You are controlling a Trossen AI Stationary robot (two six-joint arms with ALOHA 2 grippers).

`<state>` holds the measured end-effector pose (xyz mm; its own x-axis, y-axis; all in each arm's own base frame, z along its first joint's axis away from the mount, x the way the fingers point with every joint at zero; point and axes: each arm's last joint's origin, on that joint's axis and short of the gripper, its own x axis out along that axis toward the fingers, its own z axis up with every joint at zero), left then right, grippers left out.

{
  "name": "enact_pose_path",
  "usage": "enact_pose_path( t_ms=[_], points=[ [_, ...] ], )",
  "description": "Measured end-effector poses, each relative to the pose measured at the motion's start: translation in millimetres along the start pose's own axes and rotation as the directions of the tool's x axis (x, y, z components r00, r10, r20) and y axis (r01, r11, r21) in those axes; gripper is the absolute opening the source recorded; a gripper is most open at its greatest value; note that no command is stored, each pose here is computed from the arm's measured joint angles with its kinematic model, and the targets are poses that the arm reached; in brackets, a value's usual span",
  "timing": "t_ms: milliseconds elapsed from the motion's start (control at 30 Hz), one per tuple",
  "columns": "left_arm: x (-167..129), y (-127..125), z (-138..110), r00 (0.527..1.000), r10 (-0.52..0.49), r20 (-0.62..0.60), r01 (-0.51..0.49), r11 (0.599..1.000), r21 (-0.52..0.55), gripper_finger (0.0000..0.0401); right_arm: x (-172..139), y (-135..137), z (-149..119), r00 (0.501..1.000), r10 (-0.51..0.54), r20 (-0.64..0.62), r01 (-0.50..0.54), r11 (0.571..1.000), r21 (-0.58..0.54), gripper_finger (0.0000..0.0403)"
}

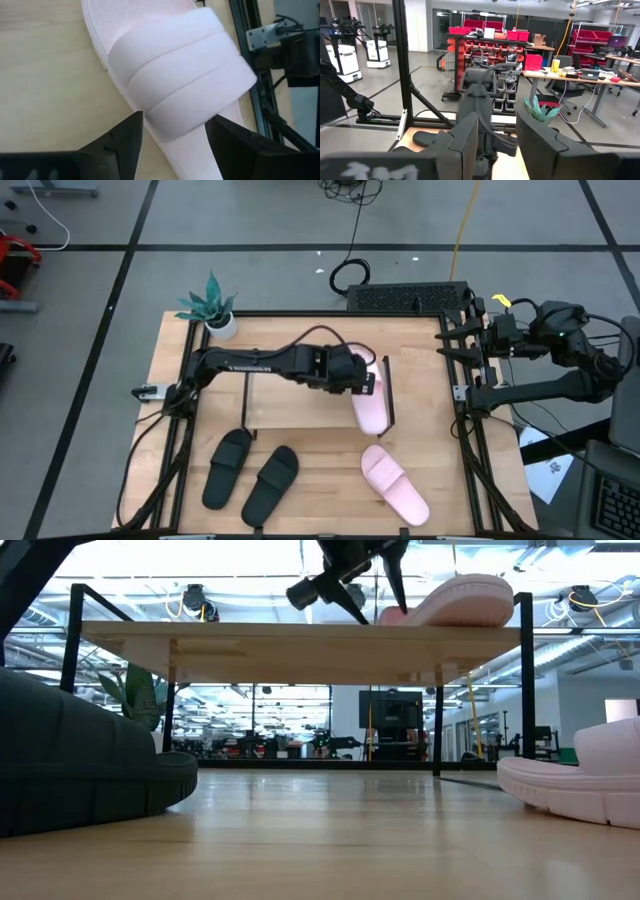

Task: Pick and place slides into the shelf
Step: Put the right pink slipper on the shelf

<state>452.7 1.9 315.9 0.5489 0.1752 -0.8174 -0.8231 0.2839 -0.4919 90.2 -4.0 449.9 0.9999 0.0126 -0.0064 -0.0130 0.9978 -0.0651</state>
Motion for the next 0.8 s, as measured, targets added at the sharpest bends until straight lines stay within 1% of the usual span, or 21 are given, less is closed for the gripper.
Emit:
enact_pose_path(
  t_ms=[167, 300, 567, 667, 800],
  points=[
    [2.8, 5.4, 15.3, 1.000, 0.009, -0.002, -0.009, 1.000, 0.024, 0.0211, 0.0, 0.0, 0.1, 1.000, 0.000, 0.001, 0.000, 1.000, 0.000, 0.0125],
    [-3.8, 4.8, 20.0, 1.000, -0.011, 0.018, 0.010, 0.999, 0.032, 0.0211, 0.0, 0.0, 0.1, 1.000, 0.000, 0.001, 0.000, 1.000, -0.001, 0.0125],
    [-6.1, 0.9, 10.6, 1.000, -0.024, 0.007, 0.024, 0.999, 0.029, 0.0211, 0.7, -0.2, 1.4, 1.000, -0.004, 0.013, 0.004, 1.000, -0.028, 0.0125],
    [-14.2, -1.5, 6.9, 0.999, -0.045, 0.013, 0.044, 0.999, 0.030, 0.0211, 2.5, -0.4, 1.2, 1.000, -0.004, 0.010, 0.004, 1.000, -0.030, 0.0125],
    [-37.1, -2.7, 9.9, 0.995, -0.078, 0.059, 0.075, 0.996, 0.057, 0.0211, 5.0, -0.6, 0.7, 1.000, -0.004, 0.004, 0.004, 0.999, -0.033, 0.0125]
  ],
)
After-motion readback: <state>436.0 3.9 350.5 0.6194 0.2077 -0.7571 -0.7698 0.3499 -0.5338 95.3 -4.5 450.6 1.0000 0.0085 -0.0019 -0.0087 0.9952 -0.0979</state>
